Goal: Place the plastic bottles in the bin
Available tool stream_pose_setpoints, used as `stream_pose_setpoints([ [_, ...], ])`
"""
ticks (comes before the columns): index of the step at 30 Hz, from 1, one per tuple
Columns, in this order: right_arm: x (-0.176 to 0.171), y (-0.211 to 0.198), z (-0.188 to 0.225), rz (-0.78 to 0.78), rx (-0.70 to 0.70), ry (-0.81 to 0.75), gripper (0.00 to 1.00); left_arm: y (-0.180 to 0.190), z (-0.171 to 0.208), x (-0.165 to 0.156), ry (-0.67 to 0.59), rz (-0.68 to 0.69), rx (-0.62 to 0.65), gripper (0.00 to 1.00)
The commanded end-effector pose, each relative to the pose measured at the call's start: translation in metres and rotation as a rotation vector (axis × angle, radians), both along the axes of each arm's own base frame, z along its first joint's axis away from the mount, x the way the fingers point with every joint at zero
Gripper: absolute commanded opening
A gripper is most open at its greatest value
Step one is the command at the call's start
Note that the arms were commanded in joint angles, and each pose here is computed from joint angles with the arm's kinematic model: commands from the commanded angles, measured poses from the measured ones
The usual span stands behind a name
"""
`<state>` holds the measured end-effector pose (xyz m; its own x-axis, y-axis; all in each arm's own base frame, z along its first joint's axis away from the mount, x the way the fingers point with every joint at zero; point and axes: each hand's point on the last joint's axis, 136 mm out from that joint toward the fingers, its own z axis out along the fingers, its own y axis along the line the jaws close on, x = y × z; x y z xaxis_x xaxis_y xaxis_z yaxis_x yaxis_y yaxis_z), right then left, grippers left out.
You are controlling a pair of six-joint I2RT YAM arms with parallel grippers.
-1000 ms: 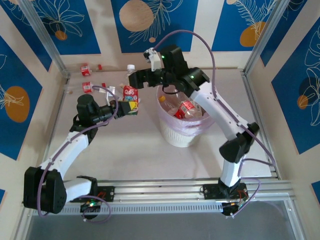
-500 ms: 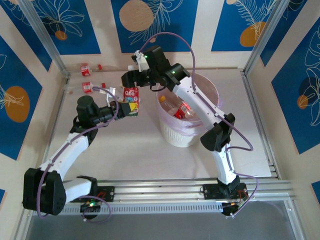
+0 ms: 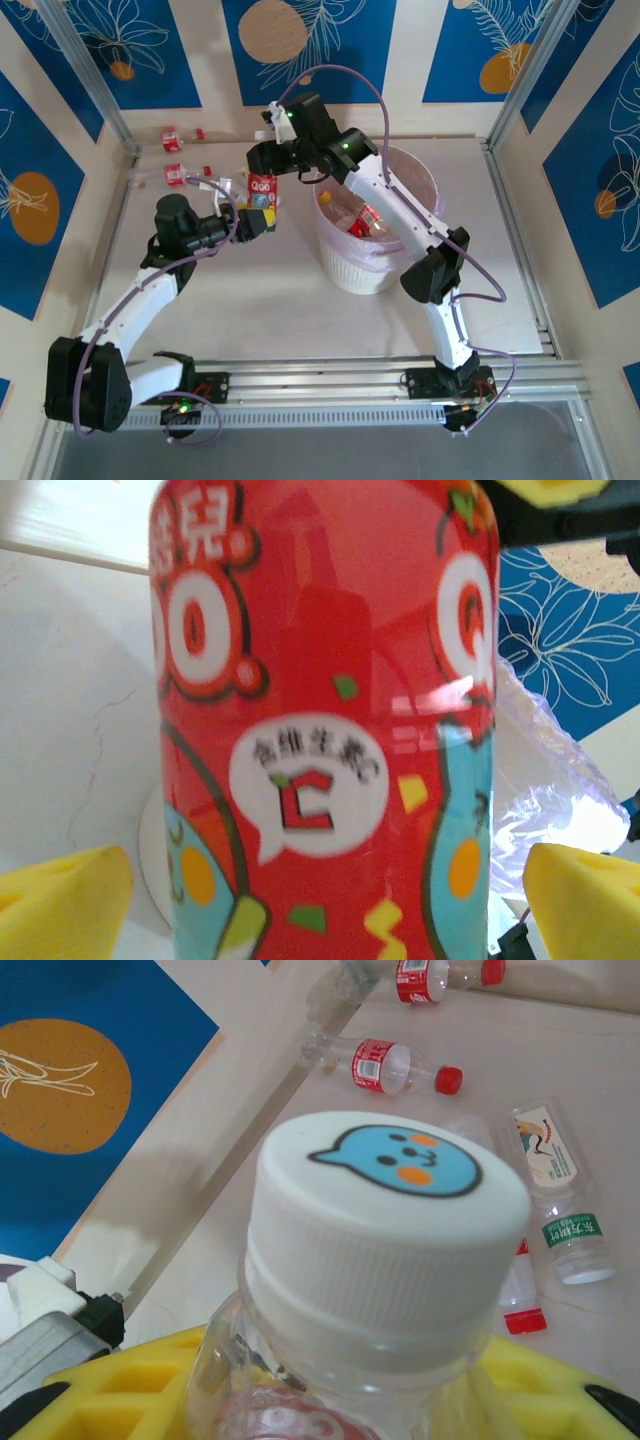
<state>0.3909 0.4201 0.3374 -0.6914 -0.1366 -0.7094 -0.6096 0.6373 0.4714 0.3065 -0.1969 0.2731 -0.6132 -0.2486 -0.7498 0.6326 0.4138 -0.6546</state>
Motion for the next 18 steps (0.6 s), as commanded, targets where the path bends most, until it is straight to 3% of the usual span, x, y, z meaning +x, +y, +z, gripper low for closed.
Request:
stream_pose_setpoints([
  [1, -0.004, -0.005, 0.043, 0.012, 0.075, -0.091, 0.36, -0.004, 0.013, -0.014, -0.060, -0.056, -0.016, 1.00],
  [12, 0.007, -0.058, 0.142, -0.104, 0.200, -0.342, 0.34, -0.005, -0.010, -0.023, -0.003, -0.087, -0.001, 1.00],
  [18, -0.009, -0.101, 0.185, -0.147, 0.230, -0.439, 0.34, -0.001, -0.029, -0.011, 0.056, -0.024, 0.035, 1.00],
])
